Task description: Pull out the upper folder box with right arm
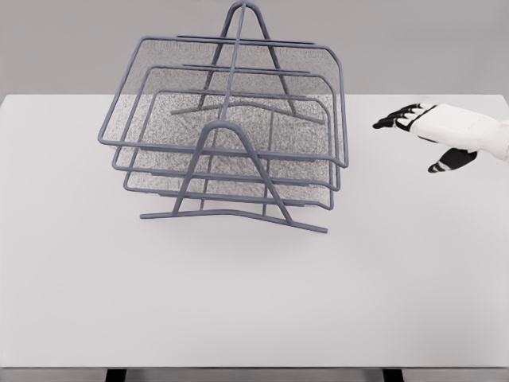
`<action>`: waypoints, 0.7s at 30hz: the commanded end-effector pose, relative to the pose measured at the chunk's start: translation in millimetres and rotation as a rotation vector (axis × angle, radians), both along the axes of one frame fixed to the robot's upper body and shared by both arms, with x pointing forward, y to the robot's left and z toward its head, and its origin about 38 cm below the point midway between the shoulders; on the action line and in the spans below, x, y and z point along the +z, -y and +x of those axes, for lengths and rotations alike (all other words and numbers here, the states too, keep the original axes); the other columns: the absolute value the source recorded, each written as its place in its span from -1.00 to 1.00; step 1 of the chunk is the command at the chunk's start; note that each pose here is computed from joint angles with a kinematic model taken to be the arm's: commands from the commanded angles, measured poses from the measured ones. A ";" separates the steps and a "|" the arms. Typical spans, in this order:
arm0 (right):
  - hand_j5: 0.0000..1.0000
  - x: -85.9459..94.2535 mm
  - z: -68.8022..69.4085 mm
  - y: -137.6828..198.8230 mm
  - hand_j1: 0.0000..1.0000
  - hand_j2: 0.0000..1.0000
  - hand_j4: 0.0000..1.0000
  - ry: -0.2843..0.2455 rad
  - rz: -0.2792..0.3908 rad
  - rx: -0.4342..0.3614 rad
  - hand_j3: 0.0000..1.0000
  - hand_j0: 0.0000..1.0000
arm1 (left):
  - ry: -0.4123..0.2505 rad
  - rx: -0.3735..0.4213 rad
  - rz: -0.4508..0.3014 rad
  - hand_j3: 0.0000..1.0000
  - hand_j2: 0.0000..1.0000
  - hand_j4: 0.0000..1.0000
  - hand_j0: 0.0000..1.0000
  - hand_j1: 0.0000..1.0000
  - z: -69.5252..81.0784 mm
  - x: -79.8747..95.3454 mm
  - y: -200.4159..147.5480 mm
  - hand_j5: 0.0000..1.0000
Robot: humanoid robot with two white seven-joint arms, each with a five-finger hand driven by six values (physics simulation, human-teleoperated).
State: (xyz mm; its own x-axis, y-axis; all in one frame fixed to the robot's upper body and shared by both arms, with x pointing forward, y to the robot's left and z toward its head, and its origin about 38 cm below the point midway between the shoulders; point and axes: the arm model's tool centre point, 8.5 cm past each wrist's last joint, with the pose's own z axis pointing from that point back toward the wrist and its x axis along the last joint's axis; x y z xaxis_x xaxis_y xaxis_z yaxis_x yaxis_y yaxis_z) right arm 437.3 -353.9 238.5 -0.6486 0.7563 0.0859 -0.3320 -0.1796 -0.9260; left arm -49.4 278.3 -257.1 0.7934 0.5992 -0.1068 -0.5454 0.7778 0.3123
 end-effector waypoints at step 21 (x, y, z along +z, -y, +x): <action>1.00 28.6 9.7 -81.4 1.00 1.00 1.00 0.146 0.108 0.226 1.00 1.00 | 0.000 -0.001 0.000 1.00 1.00 1.00 1.00 1.00 -0.2 0.0 -0.1 1.00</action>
State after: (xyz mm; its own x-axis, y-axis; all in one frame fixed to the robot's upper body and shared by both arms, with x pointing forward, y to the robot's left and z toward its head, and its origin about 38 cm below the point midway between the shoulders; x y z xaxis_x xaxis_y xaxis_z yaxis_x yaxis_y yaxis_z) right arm 447.2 -267.1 265.0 -0.8157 0.5760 0.0532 -0.1552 -0.1293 -0.9794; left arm -49.3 278.3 -257.1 0.7935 0.5992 -0.1067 -0.5454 0.7779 0.3122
